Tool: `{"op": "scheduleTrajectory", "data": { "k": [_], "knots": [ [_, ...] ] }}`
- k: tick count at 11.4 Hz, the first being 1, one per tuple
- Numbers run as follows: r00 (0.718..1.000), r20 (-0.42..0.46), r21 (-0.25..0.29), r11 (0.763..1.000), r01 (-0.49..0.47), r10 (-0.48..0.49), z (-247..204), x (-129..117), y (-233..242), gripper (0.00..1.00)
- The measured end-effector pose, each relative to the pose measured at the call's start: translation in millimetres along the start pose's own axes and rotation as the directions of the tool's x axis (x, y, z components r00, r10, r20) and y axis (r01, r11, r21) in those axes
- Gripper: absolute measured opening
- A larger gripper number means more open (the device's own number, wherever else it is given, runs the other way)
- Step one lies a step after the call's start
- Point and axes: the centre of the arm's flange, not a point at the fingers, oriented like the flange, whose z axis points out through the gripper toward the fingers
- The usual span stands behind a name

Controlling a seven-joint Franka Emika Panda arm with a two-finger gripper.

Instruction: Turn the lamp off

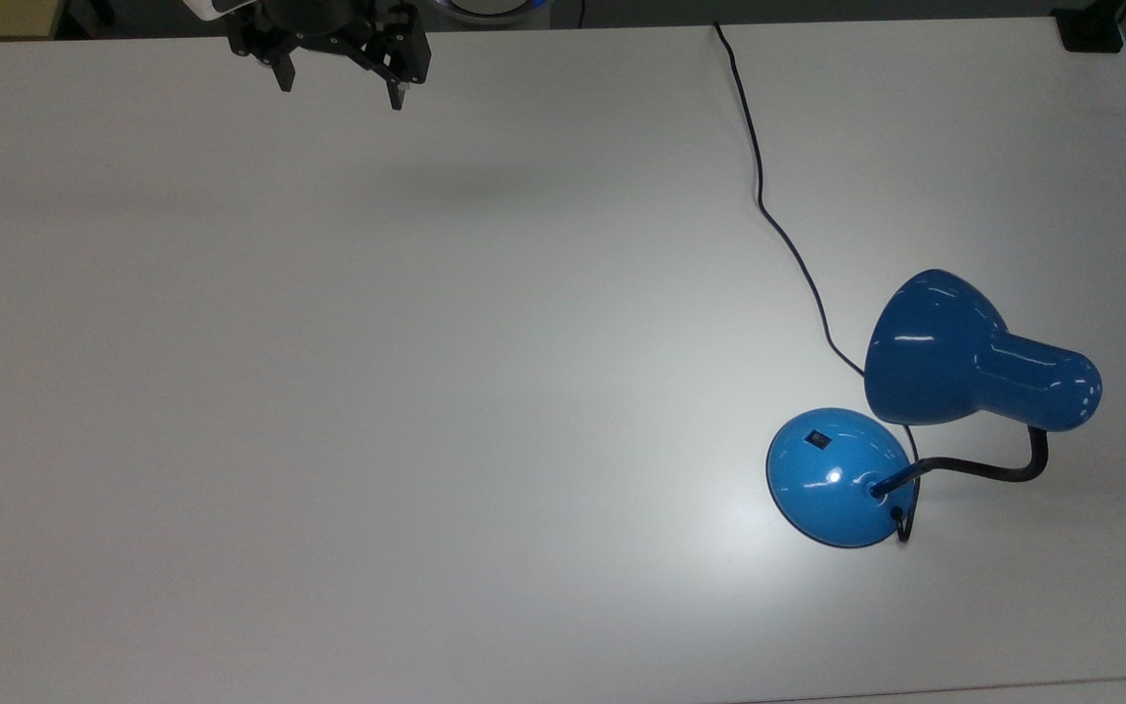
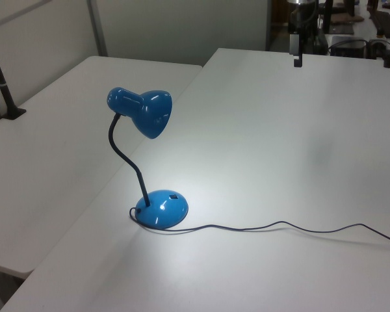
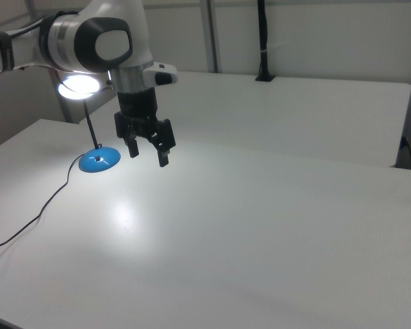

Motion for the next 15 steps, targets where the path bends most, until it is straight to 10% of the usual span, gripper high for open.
{"op": "scheduleTrajectory", "data": {
  "k": [13, 15],
  "knots": [
    [0.998, -0.047, 0.042, 0.998, -0.041, 0.043, -23, 1, 18, 1.00],
    [0.999, -0.050, 0.041, 0.999, -0.018, 0.020, -24, 1, 26, 0.81]
  ]
}}
